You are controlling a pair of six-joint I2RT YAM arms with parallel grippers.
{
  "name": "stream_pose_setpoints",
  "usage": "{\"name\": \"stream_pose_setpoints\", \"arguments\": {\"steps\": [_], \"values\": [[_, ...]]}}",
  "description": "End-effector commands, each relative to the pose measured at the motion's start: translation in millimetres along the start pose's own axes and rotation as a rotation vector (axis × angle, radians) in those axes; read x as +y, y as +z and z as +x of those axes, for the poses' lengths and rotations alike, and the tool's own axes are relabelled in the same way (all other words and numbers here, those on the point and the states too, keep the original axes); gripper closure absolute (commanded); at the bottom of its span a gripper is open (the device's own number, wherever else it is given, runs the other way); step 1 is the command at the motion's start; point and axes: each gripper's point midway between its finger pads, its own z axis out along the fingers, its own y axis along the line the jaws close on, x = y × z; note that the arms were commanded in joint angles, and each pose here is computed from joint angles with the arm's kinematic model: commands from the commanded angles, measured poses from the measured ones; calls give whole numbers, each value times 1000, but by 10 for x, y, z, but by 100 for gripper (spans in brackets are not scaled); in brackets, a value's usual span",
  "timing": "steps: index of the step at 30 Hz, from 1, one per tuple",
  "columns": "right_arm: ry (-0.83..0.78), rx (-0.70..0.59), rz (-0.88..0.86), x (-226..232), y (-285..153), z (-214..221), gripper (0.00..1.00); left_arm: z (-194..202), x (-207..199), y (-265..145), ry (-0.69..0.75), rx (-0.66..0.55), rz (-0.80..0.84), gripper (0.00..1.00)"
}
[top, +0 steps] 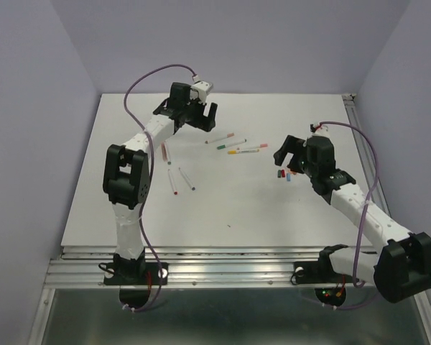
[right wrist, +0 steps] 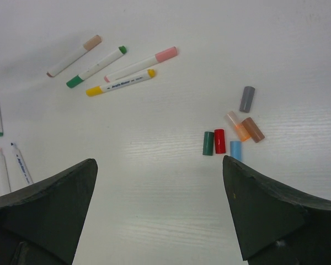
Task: Open the pen caps
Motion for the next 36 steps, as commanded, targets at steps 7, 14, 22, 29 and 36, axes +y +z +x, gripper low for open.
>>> {"name": "stream_pose_setpoints", "arguments": {"steps": [7,14,22,29,36], "values": [[3,24,33,-146,-117,145,0,68,-127,609,218,147,2,1],[-2,24,28,-151,-139,150,0,221,-186,842,218,176,0,1],[-5,21,18,-139,-163,154,0,237,-186,971,185,170,-6,1],[-8,10,28,-155,-171,128,0,191,-163,1009,187,149,-18,2],[-9,5,37,-174,-168,122,0,439,-174,1089,213,213,18,12]]}}
